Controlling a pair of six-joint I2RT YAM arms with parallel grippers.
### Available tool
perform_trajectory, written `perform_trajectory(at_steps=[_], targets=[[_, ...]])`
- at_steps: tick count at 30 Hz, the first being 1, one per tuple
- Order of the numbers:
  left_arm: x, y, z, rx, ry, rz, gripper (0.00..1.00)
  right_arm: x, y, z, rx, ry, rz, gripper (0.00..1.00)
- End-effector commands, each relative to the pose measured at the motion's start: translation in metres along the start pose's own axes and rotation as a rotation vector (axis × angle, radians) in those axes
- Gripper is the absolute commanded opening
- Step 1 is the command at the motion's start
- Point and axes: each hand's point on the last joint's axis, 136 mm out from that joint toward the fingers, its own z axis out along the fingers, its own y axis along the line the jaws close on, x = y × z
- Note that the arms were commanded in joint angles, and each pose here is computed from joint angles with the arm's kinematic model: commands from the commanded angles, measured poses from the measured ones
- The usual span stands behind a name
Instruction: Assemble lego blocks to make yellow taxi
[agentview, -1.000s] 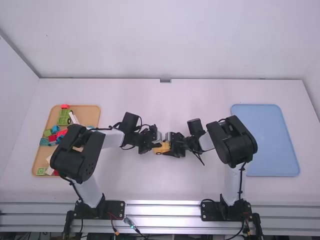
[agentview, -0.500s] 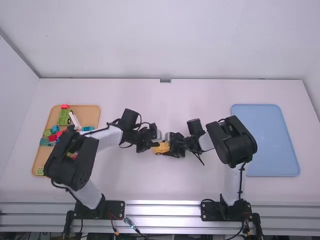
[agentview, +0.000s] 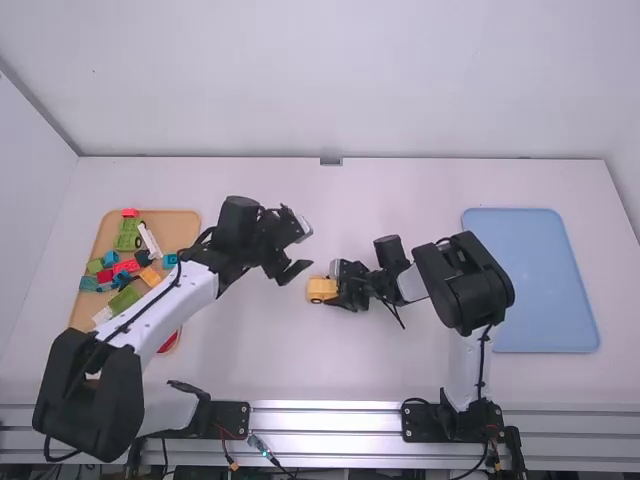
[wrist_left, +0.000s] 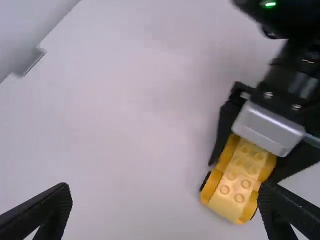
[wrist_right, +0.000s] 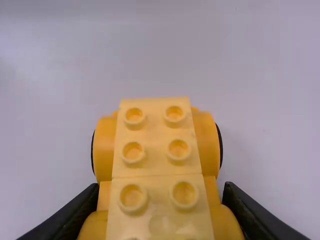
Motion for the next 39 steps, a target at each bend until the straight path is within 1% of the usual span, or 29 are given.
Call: perform_trajectory(at_steps=[1,5,6,8,11,13,15,16,17,21,25,31,33,34,37,39], targets=[[0.005,0.029,-0.010,-0.168,0.042,-0.143,0.99,0.017,-0.005,0.000,0.044,0.082,0.031,0.58],[0.013,0.049,-0.015,-0.291,0.074,-0.197,0.99,0.016,-0.005,-0.001,0.043,0.084,0.030,0.58],[0.014,0.056,-0.017,-0.333,0.074,-0.231,0.99,0.015,-0.004,-0.001,0.042,0.085,0.030,0.62],[0.013,0.064,-0.020,-0.382,0.069,-0.257,0.99,0.015,-0.004,-0.002,0.040,0.087,0.023,0.63],[0.012,0.069,-0.022,-0.406,0.068,-0.242,0.99,0.015,-0.001,-0.003,0.030,0.097,-0.002,0.62],[0.011,0.070,-0.022,-0.408,0.063,-0.246,0.99,0.015,-0.001,-0.004,0.030,0.101,-0.001,0.65],[0.011,0.070,-0.022,-0.410,0.055,-0.287,0.99,0.014,-0.001,-0.005,0.030,0.099,-0.002,0.82],[0.011,0.069,-0.022,-0.411,0.049,-0.312,0.99,0.012,-0.002,-0.005,0.032,0.098,-0.004,0.92],[0.012,0.070,-0.022,-0.412,0.046,-0.332,0.99,0.011,-0.002,-0.006,0.034,0.097,-0.005,0.99],[0.011,0.070,-0.022,-0.414,0.042,-0.339,0.99,0.007,-0.004,-0.015,0.043,0.107,0.014,0.99],[0.013,0.076,-0.025,-0.453,0.049,-0.350,0.99,0.005,-0.006,-0.031,0.085,0.193,0.041,0.99],[0.030,0.105,-0.046,-0.688,0.066,-0.514,0.99,0.002,-0.009,-0.073,0.206,0.402,0.057,0.99],[0.033,0.108,-0.049,-0.717,0.069,-0.527,0.99,-0.001,-0.012,-0.083,0.242,0.435,0.050,0.99],[0.034,0.110,-0.051,-0.732,0.075,-0.529,0.99,-0.007,-0.015,-0.093,0.280,0.457,0.036,0.99],[0.036,0.112,-0.054,-0.752,0.083,-0.528,0.99,-0.017,-0.022,-0.108,0.347,0.483,0.006,0.99],[0.037,0.112,-0.054,-0.752,0.093,-0.509,0.99,-0.028,-0.032,-0.124,0.434,0.507,-0.031,0.99]])
